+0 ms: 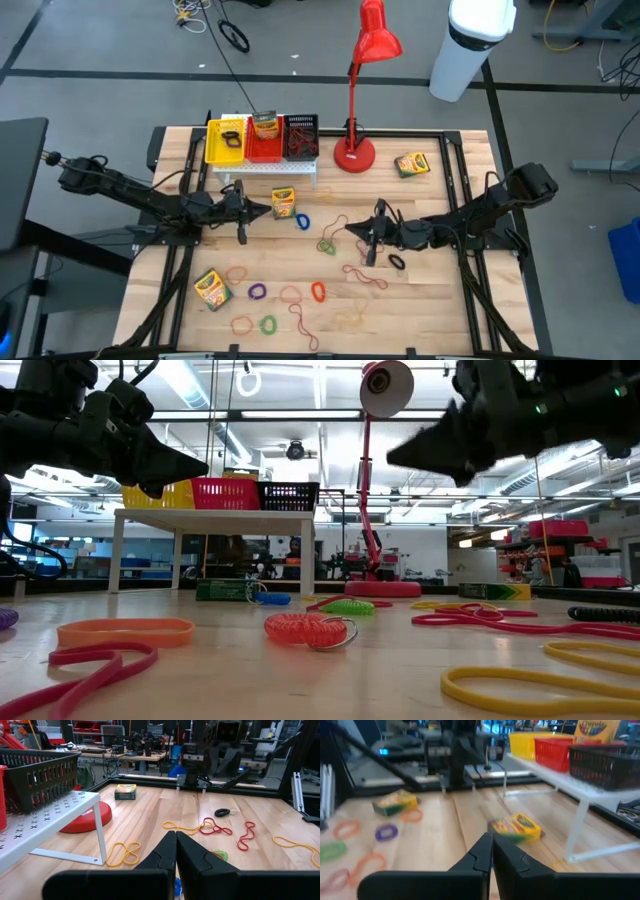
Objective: Pick & Place Office Desk Supplies
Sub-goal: Put the yellow rubber band into the black bin on the shelf
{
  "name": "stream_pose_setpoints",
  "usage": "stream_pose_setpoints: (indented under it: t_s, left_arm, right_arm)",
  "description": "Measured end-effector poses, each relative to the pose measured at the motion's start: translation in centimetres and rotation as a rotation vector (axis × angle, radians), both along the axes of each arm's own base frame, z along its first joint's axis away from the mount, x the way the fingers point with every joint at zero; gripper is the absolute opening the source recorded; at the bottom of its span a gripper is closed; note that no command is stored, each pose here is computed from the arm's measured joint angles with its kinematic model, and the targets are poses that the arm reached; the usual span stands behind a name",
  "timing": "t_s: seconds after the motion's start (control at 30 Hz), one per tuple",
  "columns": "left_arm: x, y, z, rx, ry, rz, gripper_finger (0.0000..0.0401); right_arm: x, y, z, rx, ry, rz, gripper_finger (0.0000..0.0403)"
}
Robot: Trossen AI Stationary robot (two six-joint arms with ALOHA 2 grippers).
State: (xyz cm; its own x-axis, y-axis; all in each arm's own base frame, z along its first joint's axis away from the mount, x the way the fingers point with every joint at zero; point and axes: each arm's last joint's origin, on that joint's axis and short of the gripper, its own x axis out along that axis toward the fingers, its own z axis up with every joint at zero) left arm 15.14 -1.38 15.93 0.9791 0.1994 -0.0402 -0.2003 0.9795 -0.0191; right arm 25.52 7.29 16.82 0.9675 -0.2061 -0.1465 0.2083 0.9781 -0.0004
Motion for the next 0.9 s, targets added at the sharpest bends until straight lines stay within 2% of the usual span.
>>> stream_pose_setpoints:
  t_s: [0.17,0.37,0.9]
  left_arm:
    - [0.0,0.0,0.0,0.0,0.0,0.0,0.001]
    - [0.0,0.0,0.0,0.0,0.0,0.0,0.001]
    - [0.0,0.0,0.0,0.0,0.0,0.0,0.001]
  right_arm:
    - [-0.9,-0.3,-1.2,-0.03,0.046,-0.003,0.0024]
    - [-1.0,-0.6,-1.4,-0.052,0.052,-0.085,0.0024]
    - [-1.0,-0.7,-1.7,-0.06,0.071,-0.089,0.0024]
